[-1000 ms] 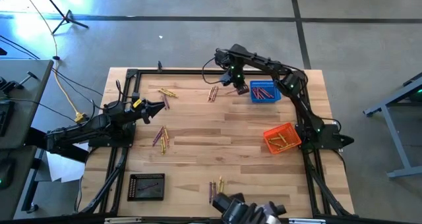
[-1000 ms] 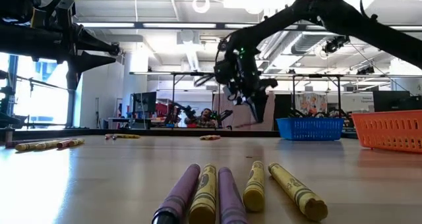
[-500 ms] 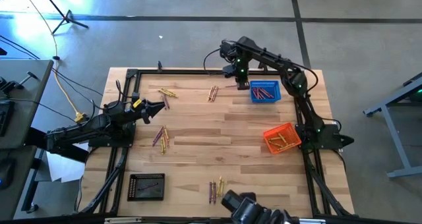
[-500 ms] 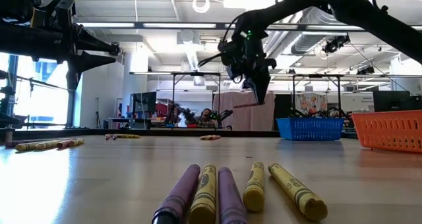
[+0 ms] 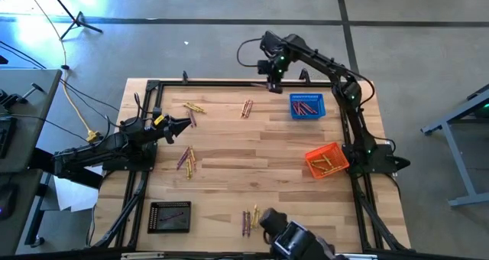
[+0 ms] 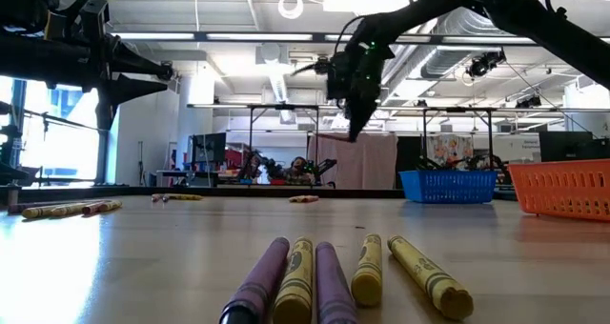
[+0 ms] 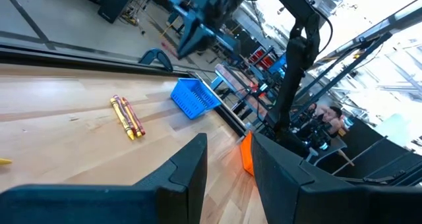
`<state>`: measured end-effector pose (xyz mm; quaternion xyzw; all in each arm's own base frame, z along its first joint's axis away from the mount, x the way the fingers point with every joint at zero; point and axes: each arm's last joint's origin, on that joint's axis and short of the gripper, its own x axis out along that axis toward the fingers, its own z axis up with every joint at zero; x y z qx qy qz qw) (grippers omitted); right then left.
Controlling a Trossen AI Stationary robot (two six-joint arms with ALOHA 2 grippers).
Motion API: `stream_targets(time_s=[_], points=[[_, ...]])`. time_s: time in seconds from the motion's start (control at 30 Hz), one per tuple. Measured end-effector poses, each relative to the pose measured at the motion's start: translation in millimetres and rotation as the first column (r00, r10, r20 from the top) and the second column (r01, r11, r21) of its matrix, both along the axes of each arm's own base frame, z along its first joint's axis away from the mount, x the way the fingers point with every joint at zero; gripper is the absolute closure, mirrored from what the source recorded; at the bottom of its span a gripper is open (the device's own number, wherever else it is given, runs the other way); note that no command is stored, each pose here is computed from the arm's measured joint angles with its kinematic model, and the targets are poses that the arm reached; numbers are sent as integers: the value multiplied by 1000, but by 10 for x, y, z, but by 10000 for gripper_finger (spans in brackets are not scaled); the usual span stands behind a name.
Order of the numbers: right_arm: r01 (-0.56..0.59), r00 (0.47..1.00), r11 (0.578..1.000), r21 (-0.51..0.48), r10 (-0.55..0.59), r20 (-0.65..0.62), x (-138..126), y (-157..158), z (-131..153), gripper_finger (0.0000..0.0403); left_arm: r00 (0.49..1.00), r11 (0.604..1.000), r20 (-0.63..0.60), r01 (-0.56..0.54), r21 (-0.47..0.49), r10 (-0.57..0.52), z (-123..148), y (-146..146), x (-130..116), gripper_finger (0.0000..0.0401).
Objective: Sort crayons
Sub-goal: Put the red crayon into the blue basket
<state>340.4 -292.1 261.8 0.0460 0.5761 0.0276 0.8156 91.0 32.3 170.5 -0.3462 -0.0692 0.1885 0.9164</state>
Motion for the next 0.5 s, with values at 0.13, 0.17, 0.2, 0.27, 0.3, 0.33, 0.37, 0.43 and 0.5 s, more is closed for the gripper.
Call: stream_targets(time_s=[0.13, 0.17, 0.2, 0.27, 0.3, 0.33, 0.37, 0.43, 0.5], points=[[-23, 996, 997, -70, 29, 86, 142, 10, 27, 402, 1000, 1000, 0, 0, 0, 0, 0, 0, 0, 295], [-30, 994, 996, -89, 39, 106, 177, 17, 35, 402, 1000, 1000, 0, 1, 0, -1, 0, 0, 0, 295], [-36, 992, 994, -102, 48, 119, 209, 29, 41, 402, 1000, 1000, 0, 0, 0, 0, 0, 0, 0, 295], [-44, 988, 991, -125, 61, 142, 256, 43, 52, 402, 1000, 1000, 0, 0, 0, 0, 0, 0, 0, 295], [-46, 986, 990, -136, 67, 154, 278, 46, 58, 402, 1000, 1000, 0, 1, 0, -1, 0, 0, 0, 295], [-47, 984, 988, -147, 71, 166, 299, 49, 63, 402, 1000, 1000, 0, 0, 0, 0, 0, 0, 0, 295], [-49, 981, 986, -160, 78, 180, 328, 53, 46, 402, 1000, 1000, 0, 0, 0, 0, 0, 0, 0, 295], [-52, 977, 983, -174, 86, 196, 367, 66, -36, 402, 1000, 1000, 0, 1, 0, -1, 0, 0, 0, 295], [-44, 981, 985, -170, 75, 177, 345, 83, -162, 402, 1000, 1000, 0, 0, 0, 0, 0, 0, 0, 295]])
